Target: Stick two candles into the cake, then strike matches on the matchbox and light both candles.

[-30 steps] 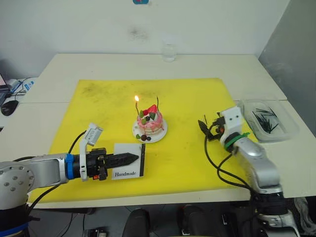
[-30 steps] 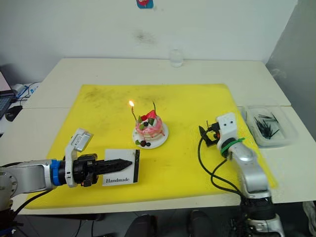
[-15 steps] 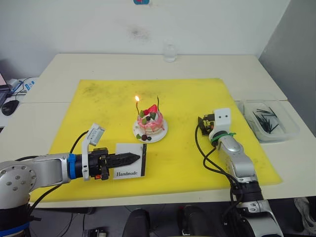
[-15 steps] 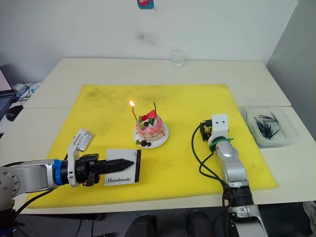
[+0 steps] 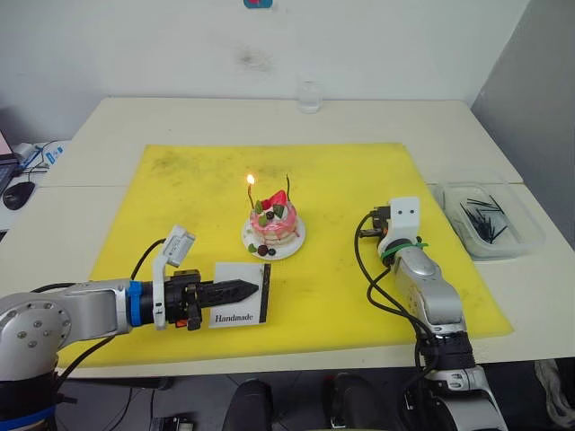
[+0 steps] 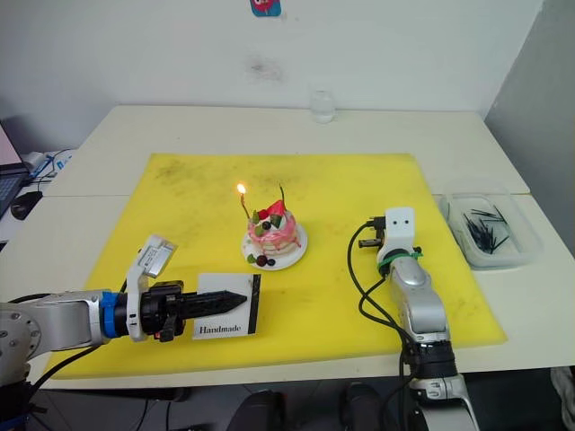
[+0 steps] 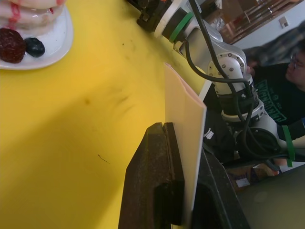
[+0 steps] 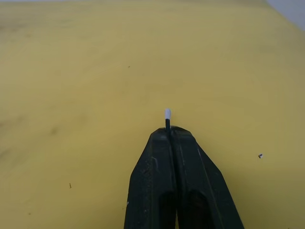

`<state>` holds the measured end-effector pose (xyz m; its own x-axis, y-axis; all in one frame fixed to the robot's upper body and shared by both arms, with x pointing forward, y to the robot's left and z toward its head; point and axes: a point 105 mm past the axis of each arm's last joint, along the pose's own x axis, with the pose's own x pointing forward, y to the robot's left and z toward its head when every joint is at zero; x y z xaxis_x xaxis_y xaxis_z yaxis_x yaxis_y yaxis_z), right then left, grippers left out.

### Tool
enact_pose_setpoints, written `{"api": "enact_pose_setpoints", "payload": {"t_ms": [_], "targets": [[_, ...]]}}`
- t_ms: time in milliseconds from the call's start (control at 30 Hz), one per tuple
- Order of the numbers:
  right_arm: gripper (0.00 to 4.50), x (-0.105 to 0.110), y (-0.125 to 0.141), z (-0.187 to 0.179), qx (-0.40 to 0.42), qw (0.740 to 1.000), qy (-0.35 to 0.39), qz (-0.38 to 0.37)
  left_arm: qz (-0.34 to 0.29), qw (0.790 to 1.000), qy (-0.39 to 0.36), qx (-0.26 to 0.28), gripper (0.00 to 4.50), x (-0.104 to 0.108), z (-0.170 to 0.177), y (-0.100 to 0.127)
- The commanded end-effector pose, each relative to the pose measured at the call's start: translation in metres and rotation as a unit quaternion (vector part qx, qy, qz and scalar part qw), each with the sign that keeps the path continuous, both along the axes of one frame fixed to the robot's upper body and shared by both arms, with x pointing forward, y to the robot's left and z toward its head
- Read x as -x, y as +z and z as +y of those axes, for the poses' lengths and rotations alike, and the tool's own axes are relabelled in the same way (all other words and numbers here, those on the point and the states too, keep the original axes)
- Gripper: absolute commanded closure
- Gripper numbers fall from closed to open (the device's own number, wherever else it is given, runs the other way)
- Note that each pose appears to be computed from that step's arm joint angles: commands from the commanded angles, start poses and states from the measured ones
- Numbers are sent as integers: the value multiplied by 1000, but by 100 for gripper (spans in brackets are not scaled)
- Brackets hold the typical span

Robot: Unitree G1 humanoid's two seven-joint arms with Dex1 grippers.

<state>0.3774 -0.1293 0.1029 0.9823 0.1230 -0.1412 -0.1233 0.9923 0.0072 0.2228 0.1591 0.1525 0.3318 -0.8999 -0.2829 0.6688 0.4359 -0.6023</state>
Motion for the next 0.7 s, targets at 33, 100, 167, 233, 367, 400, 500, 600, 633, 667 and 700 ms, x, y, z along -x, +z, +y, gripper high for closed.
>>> {"api": "enact_pose_setpoints", "payload": {"t_ms": [33,100,167,233,367,400,500,600,633,667,700], "targets": [[447,9,30,7,-11,999,40,-35,-18,1000,-6,-4,450,0,-1,5],[447,20,45,9,-3,996,76,-47,-18,1000,-7,-4,450,0,-1,5],[447,33,56,12,13,991,120,-49,-17,1000,-8,-3,450,0,-1,5],[447,49,61,16,27,985,167,-41,-16,1000,-12,-1,450,0,-3,4],[447,77,60,19,57,968,244,-9,-12,1000,-24,-3,450,1,-5,3],[447,84,58,19,66,963,262,2,-12,1000,-26,-4,450,1,-5,3],[447,112,43,17,113,938,326,37,-7,999,-36,-7,450,3,-5,2],[447,125,28,11,130,929,343,60,-3,999,-47,-11,450,7,-6,0],[447,126,25,9,132,929,339,61,-2,999,-49,-11,450,7,-7,-1],[447,125,22,6,133,931,334,60,-2,999,-50,-11,450,7,-7,-1],[447,125,18,6,130,932,334,59,-1,999,-51,-11,450,7,-8,-2]]}}
